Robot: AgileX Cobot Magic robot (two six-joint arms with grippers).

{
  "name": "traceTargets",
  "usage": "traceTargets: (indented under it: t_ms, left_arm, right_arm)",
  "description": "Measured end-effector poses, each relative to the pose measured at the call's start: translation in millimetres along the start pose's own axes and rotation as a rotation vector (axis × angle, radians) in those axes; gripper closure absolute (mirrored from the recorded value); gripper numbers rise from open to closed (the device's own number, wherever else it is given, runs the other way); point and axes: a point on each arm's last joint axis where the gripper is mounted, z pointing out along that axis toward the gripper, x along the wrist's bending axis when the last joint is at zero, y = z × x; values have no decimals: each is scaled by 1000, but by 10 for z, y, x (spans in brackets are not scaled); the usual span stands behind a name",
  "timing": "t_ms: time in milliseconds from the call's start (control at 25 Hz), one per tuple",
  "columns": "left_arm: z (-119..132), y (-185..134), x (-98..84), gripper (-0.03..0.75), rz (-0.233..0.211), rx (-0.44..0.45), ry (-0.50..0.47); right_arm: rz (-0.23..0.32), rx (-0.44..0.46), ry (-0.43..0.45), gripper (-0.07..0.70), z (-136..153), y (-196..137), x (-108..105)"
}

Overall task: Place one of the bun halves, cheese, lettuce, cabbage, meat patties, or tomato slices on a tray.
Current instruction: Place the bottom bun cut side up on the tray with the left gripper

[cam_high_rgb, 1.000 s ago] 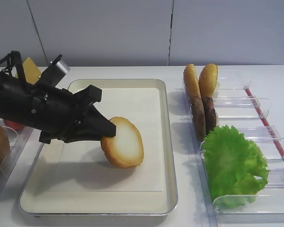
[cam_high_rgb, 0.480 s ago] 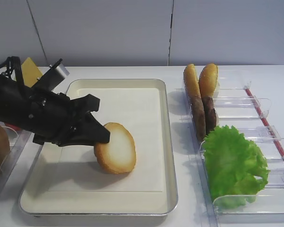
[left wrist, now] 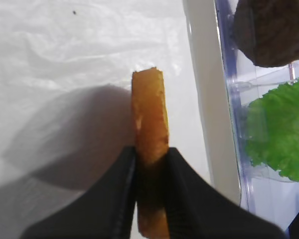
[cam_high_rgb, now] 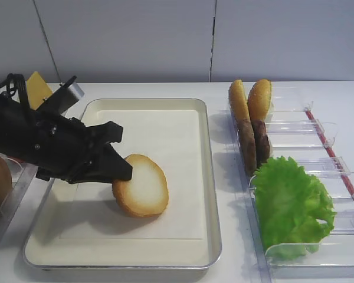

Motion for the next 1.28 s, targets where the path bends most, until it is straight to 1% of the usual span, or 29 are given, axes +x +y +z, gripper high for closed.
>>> traceTargets:
  t_ms: [280, 360, 400, 440, 600, 680, 720, 800, 960, 1200, 1280]
  left_arm:
    - [22, -1, 24, 602, -1, 8, 8]
    - [36, -4, 38, 574, 5, 15, 12]
    - [41, -7, 50, 548, 19, 20, 21]
    - [50, -8, 65, 505, 26, 24, 31]
    - [58, -8, 85, 301, 40, 28, 45]
    - [58, -9, 89, 235, 44, 28, 49]
    - [58, -9, 93, 221, 48, 29, 53]
    - [57, -14, 104, 205, 63, 35, 65]
    - [53, -30, 129, 198, 100, 56, 91]
    - [47, -29, 137, 197, 123, 67, 105]
    - [24, 25, 99, 197, 143, 64, 103]
  right_arm:
    - [0, 0, 0, -61, 0, 0, 0]
    - [0, 0, 0, -61, 0, 0, 0]
    - [0, 0, 0, -61, 0, 0, 0]
    - [0, 0, 0, -61, 0, 0, 0]
    - [0, 0, 0, -60, 0, 0, 0]
    - [0, 0, 0, -60, 0, 0, 0]
    - [0, 0, 0, -60, 0, 0, 0]
    - [0, 0, 0, -60, 0, 0, 0]
    - [0, 0, 0, -60, 0, 0, 0]
    - [0, -2, 0, -60, 0, 2, 0]
    - [0, -2, 0, -60, 0, 2, 0]
